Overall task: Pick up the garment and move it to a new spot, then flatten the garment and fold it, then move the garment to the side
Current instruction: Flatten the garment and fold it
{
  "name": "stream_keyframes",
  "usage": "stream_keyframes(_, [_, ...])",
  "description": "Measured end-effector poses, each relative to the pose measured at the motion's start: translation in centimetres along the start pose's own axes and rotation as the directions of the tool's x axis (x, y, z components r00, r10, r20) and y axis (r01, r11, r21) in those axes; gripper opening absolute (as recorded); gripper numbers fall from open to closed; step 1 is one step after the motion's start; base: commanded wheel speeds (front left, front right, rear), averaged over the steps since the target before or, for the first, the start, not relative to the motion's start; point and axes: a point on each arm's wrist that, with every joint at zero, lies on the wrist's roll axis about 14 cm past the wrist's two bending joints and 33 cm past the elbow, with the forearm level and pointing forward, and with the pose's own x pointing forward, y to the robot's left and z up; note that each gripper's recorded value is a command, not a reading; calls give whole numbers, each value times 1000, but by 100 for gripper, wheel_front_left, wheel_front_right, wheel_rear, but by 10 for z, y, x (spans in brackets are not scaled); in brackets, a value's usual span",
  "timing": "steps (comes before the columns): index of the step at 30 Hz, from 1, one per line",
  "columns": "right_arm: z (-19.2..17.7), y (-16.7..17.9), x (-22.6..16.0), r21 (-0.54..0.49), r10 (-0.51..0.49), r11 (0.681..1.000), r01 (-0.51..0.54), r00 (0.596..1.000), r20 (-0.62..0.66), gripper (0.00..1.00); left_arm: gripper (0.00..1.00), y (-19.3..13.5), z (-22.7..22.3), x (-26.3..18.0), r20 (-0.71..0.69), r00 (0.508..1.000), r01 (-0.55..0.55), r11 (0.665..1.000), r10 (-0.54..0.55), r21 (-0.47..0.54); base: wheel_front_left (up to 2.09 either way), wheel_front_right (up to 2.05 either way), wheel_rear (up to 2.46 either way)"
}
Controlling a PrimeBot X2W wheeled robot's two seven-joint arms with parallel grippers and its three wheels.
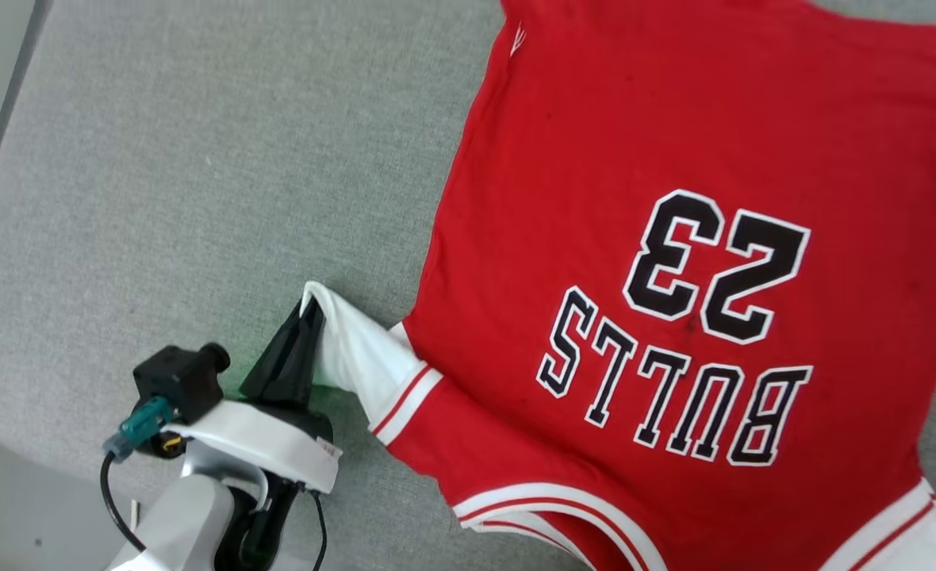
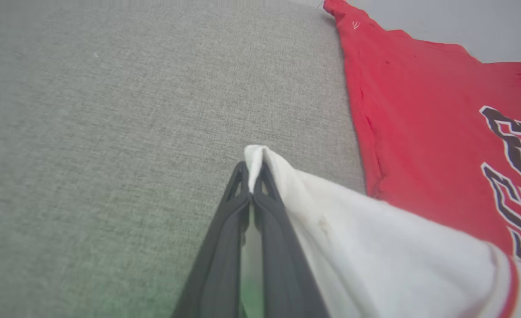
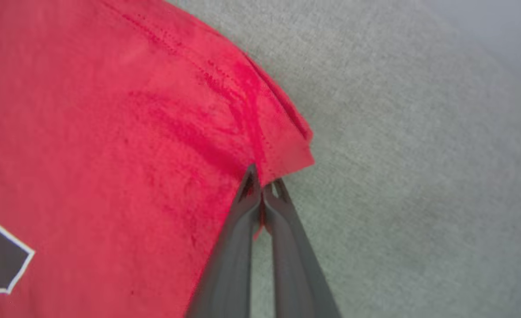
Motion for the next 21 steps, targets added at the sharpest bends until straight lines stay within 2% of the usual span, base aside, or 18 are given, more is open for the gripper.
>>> stream_keyframes(3, [6, 3, -22, -10, 4, 1000, -3, 998, 55, 0, 0, -1, 5, -8, 14, 1000, 1, 1000, -1, 3, 0, 0, 0])
stream_keyframes(9, [-7, -3, -71, -24, -16, 1000, 19, 993, 120, 0, 0, -11, 15, -24, 36, 999, 23, 1000, -23, -11, 0, 0, 0])
stream_keyframes(15, [-54, -2, -111, -47, -24, 998, 30, 994, 107, 0, 0, -16, 24, -39, 53, 998, 45, 999, -44, -17, 0, 0, 0])
stream_keyframes(21, [-108, -3, -146, -11, -32, 999, 34, 995, 97, 0, 0, -23, 28, -50, 59, 996, 69, 997, -68, -18, 0, 0, 0])
